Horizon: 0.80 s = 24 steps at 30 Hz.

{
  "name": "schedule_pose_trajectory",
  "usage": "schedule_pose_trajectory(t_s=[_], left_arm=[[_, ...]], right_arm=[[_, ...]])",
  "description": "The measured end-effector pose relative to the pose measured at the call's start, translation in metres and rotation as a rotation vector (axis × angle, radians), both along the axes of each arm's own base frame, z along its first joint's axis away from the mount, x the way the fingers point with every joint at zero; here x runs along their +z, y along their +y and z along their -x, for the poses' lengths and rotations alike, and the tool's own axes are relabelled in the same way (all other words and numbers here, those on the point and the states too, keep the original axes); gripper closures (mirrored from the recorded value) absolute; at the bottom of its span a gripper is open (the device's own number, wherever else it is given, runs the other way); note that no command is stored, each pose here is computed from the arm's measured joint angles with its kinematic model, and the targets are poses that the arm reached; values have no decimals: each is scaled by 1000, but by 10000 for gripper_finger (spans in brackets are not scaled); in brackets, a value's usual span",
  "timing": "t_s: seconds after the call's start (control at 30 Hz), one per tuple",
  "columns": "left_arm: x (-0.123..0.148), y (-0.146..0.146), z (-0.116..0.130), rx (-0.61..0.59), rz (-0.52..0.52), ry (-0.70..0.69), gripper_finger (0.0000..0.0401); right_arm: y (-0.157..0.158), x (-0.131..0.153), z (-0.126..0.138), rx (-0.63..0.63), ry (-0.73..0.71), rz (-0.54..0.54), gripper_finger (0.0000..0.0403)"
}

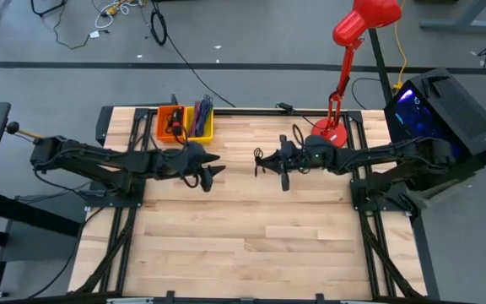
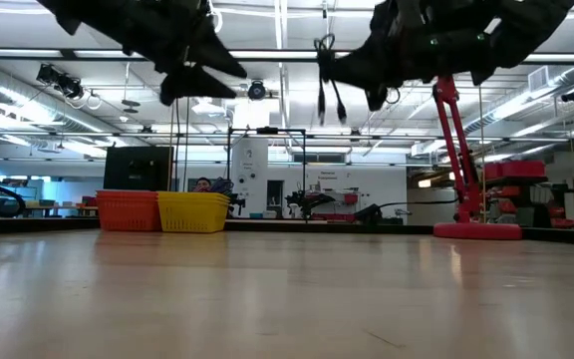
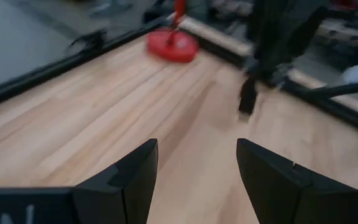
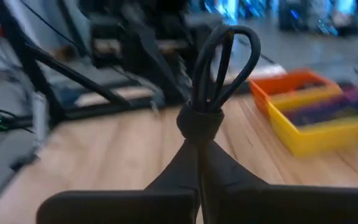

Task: Pick & Place USB Port
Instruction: Put the black USB cable into the orange bin

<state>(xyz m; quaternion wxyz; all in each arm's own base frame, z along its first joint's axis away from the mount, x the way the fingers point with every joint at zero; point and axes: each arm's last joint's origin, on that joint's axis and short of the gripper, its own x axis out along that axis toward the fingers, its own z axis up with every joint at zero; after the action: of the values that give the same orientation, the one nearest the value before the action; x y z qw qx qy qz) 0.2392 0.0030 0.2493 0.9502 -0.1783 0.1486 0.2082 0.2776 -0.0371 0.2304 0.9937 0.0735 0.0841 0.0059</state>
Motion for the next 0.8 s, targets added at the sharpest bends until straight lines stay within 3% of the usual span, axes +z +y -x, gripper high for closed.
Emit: schedule_pose_trajectory(t_s=[0.27, 0.8], left_arm=[[1, -6, -31, -215, -76, -184, 179], [-16, -7, -59, -229, -101, -326, 179]], right_arm=[[1, 13, -1, 70, -134, 13, 403], [15, 18, -3, 119, -184, 24, 403]])
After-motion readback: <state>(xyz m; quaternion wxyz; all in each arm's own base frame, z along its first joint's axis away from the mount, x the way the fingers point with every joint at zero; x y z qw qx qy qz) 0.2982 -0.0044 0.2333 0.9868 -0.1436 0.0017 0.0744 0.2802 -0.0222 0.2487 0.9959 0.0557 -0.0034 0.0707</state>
